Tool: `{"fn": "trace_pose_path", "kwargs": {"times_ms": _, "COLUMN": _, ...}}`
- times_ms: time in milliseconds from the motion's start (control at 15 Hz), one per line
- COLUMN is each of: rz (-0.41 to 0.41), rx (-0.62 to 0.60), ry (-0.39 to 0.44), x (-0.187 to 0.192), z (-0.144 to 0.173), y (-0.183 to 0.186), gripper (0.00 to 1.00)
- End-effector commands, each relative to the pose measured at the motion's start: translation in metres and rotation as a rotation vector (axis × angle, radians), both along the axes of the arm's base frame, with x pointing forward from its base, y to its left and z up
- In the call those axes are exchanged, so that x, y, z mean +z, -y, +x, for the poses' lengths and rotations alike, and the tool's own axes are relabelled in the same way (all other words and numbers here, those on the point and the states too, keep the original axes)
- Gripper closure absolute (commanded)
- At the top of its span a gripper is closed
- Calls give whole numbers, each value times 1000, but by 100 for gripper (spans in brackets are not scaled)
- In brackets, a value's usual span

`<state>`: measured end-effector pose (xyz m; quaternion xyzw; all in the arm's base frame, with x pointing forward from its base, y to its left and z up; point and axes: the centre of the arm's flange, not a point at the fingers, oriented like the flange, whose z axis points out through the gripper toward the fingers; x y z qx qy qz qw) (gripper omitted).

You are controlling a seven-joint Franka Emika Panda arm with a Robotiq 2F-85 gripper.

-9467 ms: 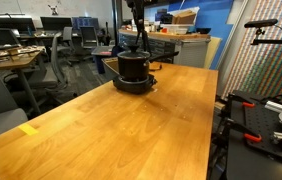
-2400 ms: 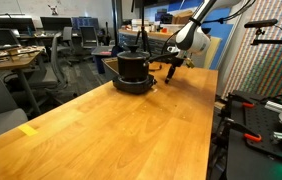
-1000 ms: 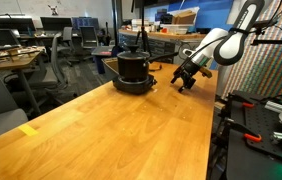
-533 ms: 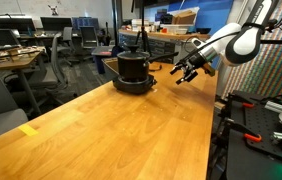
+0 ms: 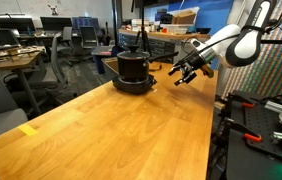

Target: Put the pot on the stove, cover it with the lid then turn the stove on

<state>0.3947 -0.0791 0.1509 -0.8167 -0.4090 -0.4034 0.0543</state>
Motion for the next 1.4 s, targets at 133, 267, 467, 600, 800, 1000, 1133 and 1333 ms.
{"fn": "trace_pose_path", "kwargs": {"times_ms": 133, "rz": -19, "rx": 50, "ry": 115, "x": 17, "z": 57, "y": -58, "gripper": 0}}
{"fn": "trace_pose_path", "kwargs": {"times_ms": 267, "rz": -27, "rx": 32, "ry": 105, "x": 21, "z": 78, "y": -72, "gripper": 0}}
{"fn": "trace_pose_path", "kwargs": {"times_ms": 467, "rz": -55, "rx": -99, "ry": 36, "x": 9, "z": 82, "y": -74, "gripper": 0}}
{"fn": "trace_pose_path", "kwargs": {"times_ms": 600, "rz": -57, "rx": -214, "ry": -29, "x": -15, "z": 70, "y": -69, "gripper": 0}}
{"fn": "trace_pose_path", "kwargs": {"times_ms": 800, "rz": -54, "rx": -380, "ry": -115, "x": -41, "z": 46, "y": -72, "gripper": 0}}
{"fn": "trace_pose_path", "kwargs": {"times_ms": 1000, "rz": -16, "rx": -498, "ry": -156, "x": -62, "z": 17, "y": -79, "gripper": 0}}
{"fn": "trace_pose_path", "kwargs": {"times_ms": 1133, "rz": 27, "rx": -558, "ry": -125, "x": -64, "z": 2, "y": -78, "gripper": 0}}
{"fn": "trace_pose_path", "kwargs": {"times_ms": 1333, "rz": 21, "rx": -532, "ry": -121, "x": -56, "z": 16, "y": -74, "gripper": 0}}
